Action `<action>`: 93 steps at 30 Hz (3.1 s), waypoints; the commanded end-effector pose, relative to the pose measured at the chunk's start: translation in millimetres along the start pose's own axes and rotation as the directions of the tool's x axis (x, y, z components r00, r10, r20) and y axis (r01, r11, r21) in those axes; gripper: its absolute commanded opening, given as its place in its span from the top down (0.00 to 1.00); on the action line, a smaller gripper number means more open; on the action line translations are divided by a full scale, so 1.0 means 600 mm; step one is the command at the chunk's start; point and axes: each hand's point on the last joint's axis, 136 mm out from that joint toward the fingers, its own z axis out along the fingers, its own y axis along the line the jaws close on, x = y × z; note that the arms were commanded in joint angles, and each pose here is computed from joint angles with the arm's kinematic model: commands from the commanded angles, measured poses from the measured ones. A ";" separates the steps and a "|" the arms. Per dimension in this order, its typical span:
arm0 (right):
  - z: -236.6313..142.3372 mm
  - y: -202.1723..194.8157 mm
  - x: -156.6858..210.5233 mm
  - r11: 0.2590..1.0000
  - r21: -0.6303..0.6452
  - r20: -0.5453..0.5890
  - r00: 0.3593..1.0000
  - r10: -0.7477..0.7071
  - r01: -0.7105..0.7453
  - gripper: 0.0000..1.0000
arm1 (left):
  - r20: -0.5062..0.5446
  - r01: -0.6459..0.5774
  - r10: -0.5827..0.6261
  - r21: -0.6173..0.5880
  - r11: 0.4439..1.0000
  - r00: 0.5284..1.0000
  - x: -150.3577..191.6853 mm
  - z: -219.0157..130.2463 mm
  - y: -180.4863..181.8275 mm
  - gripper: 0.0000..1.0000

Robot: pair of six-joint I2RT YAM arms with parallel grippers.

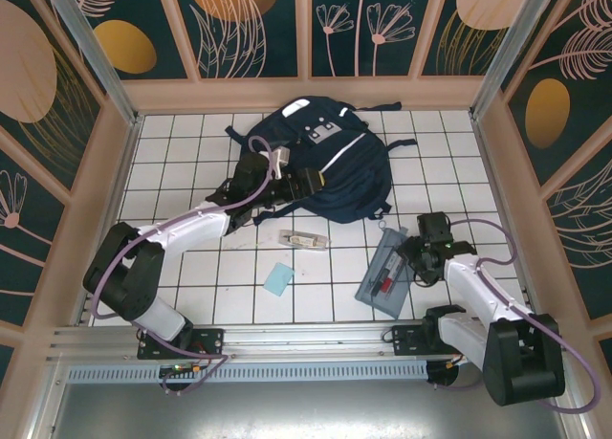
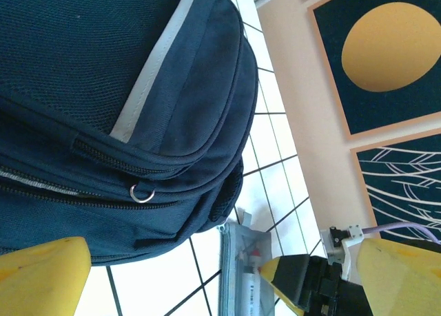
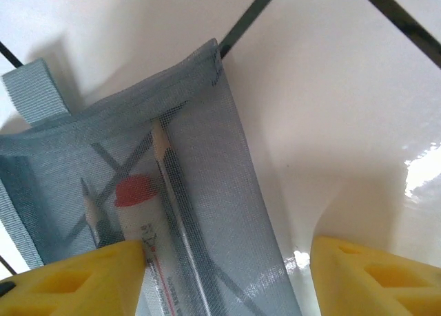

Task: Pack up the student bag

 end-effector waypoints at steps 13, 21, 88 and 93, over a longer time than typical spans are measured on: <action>-0.065 0.135 -0.061 0.938 -0.286 0.135 0.978 -0.162 0.195 1.00 | -0.023 -0.017 0.020 0.134 0.991 1.000 -0.019 0.029 -0.057 0.01; -0.211 0.280 -0.100 0.773 -0.523 0.239 0.932 -0.271 0.359 1.00 | -0.042 -0.086 0.100 0.258 0.962 0.994 -0.026 0.023 -0.113 0.01; -0.434 0.603 -0.082 0.191 -0.917 0.243 0.870 -0.429 0.351 1.00 | 0.229 -0.346 0.273 0.765 0.543 0.934 -0.101 -0.103 -0.279 0.43; -0.404 0.604 -0.096 0.228 -0.914 0.217 0.878 -0.426 0.336 1.00 | 0.204 -0.324 0.264 0.754 0.572 0.943 -0.099 -0.096 -0.271 0.80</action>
